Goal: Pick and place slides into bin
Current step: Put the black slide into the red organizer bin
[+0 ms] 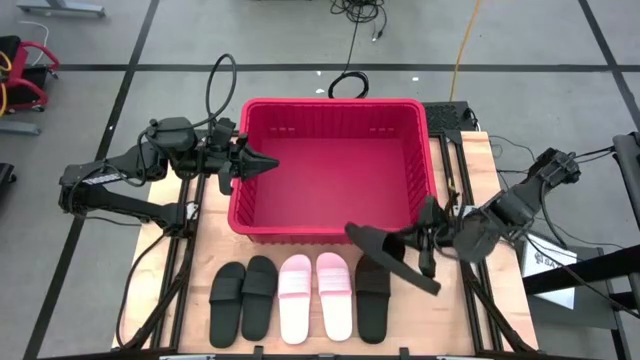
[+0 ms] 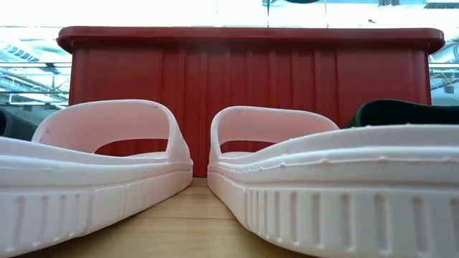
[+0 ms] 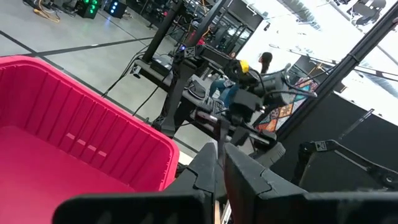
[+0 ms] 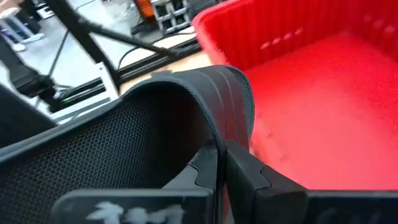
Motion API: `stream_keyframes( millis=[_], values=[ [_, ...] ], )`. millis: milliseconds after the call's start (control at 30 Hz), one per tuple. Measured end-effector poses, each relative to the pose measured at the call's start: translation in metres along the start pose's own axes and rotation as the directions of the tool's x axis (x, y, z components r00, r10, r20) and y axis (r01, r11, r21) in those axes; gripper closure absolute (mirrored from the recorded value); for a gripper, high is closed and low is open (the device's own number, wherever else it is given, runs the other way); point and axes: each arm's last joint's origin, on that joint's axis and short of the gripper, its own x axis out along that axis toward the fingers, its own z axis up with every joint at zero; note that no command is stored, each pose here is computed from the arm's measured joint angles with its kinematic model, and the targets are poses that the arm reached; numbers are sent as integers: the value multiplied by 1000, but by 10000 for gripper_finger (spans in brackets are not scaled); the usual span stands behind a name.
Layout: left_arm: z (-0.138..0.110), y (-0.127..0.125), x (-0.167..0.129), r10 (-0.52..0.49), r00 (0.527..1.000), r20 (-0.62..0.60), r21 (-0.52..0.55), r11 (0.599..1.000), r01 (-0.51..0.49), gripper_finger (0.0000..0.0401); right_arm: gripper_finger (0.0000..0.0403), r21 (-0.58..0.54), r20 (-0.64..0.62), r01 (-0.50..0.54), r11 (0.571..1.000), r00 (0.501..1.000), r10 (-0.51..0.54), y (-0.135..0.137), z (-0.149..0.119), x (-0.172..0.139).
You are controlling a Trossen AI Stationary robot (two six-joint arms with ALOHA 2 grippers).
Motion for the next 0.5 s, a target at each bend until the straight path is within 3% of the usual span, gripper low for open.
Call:
stream_keyframes(
  millis=[267,500],
  values=[
    [0,0,0,0,1000,0,1,1000,0,375,393,-52,73,130,990,989,-126,-28,22,7],
    [0,0,0,-7,1000,-5,-25,1000,7,375,393,-67,112,293,954,952,-285,-58,40,18]
  ],
)
